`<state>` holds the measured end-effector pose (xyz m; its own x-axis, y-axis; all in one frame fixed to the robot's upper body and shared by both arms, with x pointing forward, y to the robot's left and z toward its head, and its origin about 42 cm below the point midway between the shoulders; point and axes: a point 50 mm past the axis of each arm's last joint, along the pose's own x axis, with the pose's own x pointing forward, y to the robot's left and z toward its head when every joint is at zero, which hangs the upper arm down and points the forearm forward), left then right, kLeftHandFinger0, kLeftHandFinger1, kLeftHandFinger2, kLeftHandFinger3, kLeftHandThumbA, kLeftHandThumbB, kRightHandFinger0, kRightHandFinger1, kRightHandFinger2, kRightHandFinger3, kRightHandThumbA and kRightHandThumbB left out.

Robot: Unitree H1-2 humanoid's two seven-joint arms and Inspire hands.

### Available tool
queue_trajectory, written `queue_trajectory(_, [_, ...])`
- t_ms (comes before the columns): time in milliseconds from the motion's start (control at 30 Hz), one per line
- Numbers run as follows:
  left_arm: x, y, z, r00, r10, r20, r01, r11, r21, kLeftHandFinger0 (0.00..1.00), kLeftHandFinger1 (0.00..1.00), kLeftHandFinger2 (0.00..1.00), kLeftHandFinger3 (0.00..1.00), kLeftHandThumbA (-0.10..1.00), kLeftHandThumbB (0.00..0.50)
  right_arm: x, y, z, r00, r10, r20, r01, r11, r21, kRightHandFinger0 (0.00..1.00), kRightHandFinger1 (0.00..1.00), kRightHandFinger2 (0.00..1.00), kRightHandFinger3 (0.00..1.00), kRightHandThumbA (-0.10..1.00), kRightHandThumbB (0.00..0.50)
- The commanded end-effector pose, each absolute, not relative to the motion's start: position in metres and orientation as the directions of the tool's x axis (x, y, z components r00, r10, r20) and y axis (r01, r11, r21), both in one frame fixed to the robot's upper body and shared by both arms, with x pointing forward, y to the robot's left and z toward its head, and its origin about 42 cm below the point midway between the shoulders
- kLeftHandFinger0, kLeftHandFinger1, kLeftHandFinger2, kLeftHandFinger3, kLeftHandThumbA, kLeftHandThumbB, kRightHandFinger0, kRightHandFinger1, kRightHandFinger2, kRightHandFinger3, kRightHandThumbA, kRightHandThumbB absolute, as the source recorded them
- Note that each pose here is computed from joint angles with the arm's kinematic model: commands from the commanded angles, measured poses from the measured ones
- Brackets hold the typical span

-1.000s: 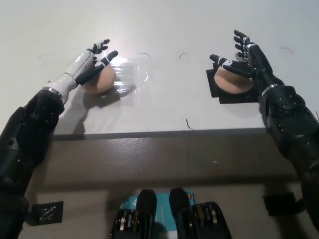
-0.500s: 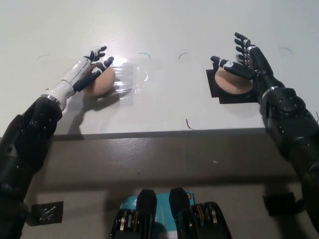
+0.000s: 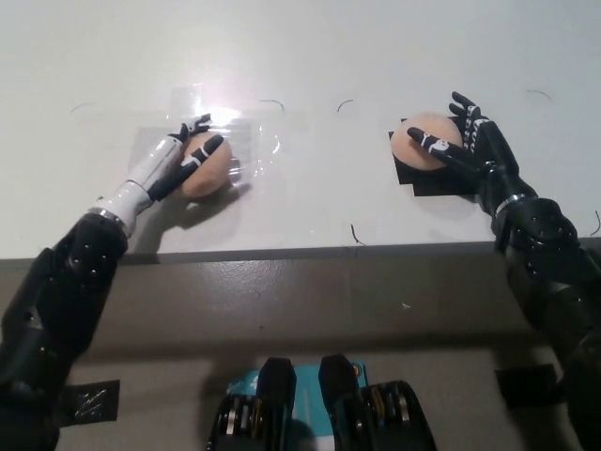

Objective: Use both hands to push two dumpling toys together to the middle

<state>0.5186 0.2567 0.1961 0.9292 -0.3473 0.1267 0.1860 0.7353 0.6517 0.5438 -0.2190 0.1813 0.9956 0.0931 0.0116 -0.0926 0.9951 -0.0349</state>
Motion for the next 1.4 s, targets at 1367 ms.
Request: queue_trajectory(1367, [0.530,0.174,0.221,0.895,-0.389,0.217,0.217,0.805,0.552,1.00,1.00,1.00,1.00,1.00,0.346,0.510,-0.062,0.160,0.954,0.295,0.058,-0.300,0.929,0.217,1.00,1.00,1.00,1.00,1.00,0.183])
